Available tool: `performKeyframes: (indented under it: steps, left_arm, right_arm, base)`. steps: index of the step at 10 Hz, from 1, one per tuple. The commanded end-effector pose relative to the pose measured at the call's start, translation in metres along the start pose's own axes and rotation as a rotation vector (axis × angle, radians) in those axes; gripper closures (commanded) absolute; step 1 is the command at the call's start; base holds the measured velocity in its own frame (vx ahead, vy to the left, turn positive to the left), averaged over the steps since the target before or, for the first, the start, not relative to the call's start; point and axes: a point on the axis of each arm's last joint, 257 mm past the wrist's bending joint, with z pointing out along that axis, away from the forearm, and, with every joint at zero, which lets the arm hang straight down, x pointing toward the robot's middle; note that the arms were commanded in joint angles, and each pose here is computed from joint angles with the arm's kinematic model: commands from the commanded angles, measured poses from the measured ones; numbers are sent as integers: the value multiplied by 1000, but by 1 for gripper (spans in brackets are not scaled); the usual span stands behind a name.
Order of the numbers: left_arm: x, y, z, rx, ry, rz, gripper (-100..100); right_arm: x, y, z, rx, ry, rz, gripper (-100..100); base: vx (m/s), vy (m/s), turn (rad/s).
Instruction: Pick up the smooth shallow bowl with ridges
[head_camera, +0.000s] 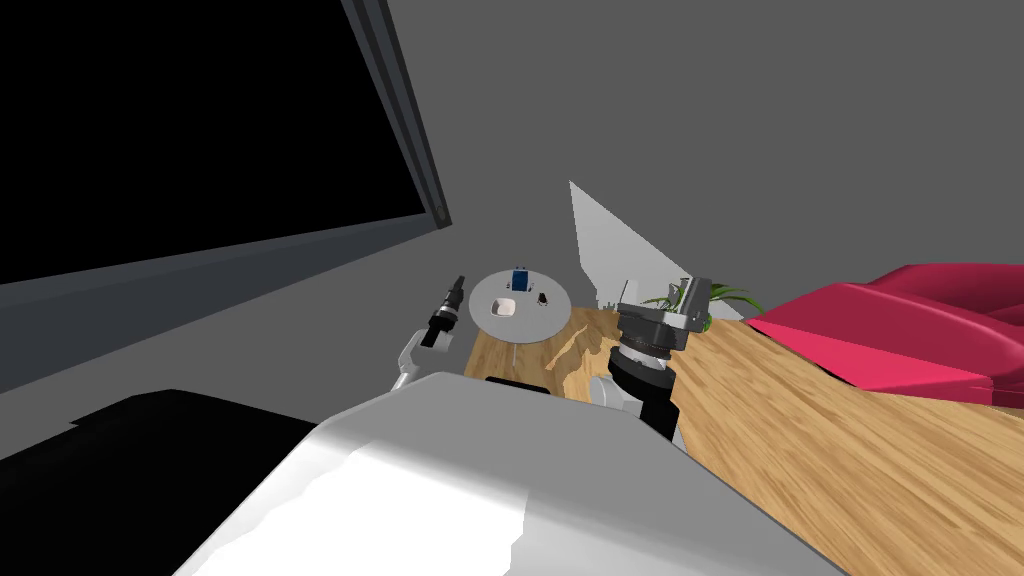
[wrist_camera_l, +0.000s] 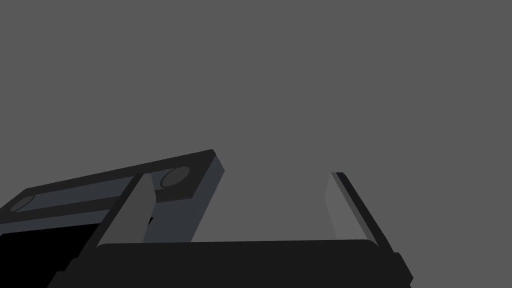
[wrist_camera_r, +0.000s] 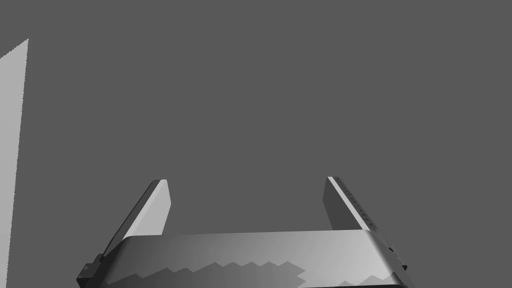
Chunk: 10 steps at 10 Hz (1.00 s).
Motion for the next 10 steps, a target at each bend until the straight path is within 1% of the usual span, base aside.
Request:
performKeyframes:
  steps: [1, 2, 4, 5, 6, 7, 8, 9, 10]
  left_arm:
    - [-7, 23, 2, -54, -12, -7, -100]
    - [-6, 31, 1, -69, -10, -7, -100]
    - [-22, 65, 8, -149, -39, -23, -100]
    - [-20, 78, 4, -176, -36, -24, -100]
    - [-30, 88, 9, -200, -55, -34, -100]
    - [-28, 102, 4, -230, -53, -35, -100]
    - [-38, 114, 7, -260, -73, -47, -100]
    - [-36, 127, 2, -286, -70, -48, -100]
    - [-46, 140, 4, -318, -91, -61, -100]
  right_arm:
    - [0, 0, 0, 0, 0, 0, 0]
    - [0, 0, 0, 0, 0, 0, 0]
    - [0, 0, 0, 0, 0, 0, 0]
    - [0, 0, 0, 0, 0, 0, 0]
    - [0, 0, 0, 0, 0, 0, 0]
    - [0, 0, 0, 0, 0, 0, 0]
    - [0, 0, 0, 0, 0, 0, 0]
    - [0, 0, 0, 0, 0, 0, 0]
    - [0, 0, 0, 0, 0, 0, 0]
  base:
    - [-26, -16, -71]
    - [-21, -12, -55]
    - [-30, -18, -124]
    - [-26, -17, -77]
    - [-22, -19, -137]
    - [-15, -13, -53]
    - [-14, -22, -117]
    - [-12, -15, -61]
    - [-15, -20, -167]
